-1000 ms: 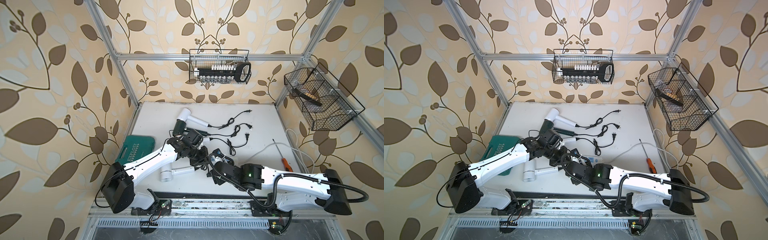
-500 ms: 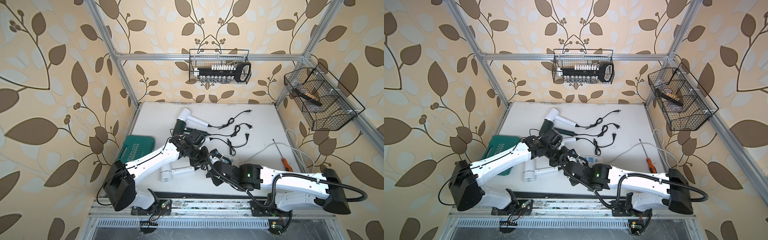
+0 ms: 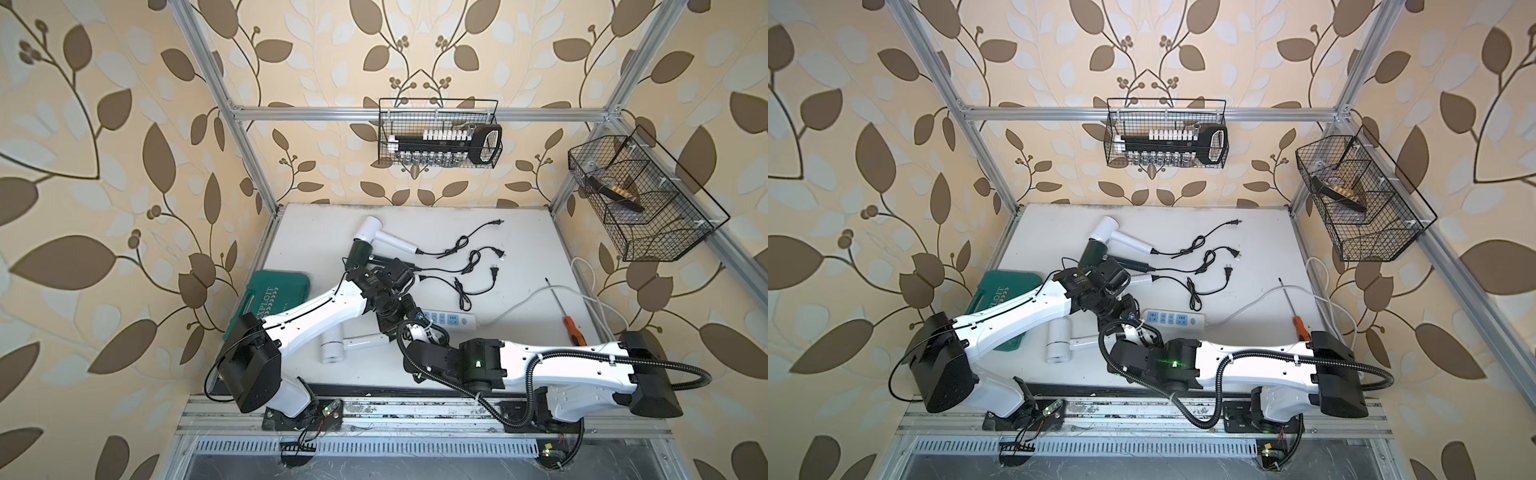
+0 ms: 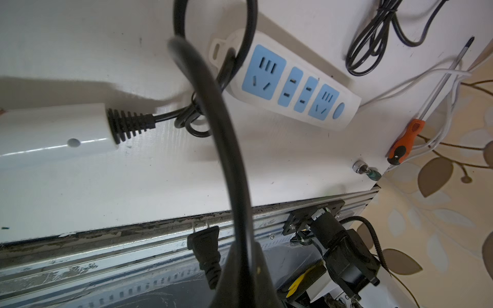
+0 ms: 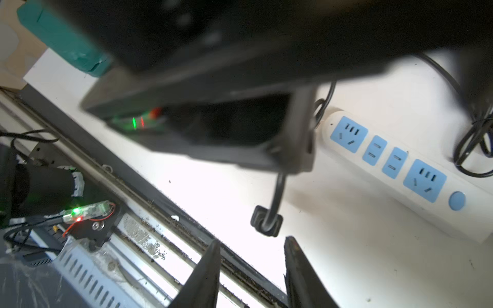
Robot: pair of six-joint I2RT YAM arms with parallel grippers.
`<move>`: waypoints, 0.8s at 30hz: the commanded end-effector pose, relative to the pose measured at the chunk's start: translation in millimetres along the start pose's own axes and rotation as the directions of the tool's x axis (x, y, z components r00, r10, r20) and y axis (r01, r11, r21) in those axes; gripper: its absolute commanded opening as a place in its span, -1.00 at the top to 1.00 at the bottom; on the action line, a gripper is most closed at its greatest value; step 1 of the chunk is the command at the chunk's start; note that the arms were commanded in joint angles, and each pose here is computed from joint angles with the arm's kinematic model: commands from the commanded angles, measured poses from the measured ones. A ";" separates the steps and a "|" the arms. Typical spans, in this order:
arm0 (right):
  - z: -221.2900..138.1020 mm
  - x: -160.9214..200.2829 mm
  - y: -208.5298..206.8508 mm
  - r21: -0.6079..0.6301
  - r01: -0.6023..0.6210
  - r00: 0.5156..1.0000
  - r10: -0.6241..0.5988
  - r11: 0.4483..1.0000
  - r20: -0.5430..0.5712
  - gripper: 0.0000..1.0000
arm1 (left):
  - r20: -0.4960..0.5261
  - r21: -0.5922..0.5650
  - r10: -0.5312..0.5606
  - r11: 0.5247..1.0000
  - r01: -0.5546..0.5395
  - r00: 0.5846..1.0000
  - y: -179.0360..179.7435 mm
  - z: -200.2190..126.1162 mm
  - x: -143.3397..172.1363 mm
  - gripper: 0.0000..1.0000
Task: Charge the blow dryers
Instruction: Pick up the plug from the center of the board.
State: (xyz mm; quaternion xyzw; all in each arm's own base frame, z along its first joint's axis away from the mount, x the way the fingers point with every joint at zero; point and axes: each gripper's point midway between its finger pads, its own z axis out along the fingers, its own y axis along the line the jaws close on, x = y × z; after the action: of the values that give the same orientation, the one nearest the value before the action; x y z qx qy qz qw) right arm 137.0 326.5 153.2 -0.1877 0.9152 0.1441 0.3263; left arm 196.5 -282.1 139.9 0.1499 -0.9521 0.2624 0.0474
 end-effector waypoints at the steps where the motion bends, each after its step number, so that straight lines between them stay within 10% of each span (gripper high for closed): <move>1: -5.1 -7.1 2.3 0.005 -0.045 0.998 0.045 0.999 0.033 0.20 | 0.010 0.036 0.007 0.999 -0.007 1.000 -16.2 -8.2 0.5 1.00; 24: 8.6 2.3 -23.8 0.068 -0.111 0.994 0.109 0.992 0.030 0.25 | -0.002 0.077 0.002 0.997 -0.001 1.000 -25.3 -16.8 5.9 1.00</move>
State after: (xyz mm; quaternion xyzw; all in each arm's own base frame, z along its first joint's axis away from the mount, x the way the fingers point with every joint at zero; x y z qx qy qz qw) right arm 145.4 312.5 155.5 -0.1318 0.9191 0.1398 0.3441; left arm 200.6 -288.0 147.5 0.1582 -0.9472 0.2752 0.0456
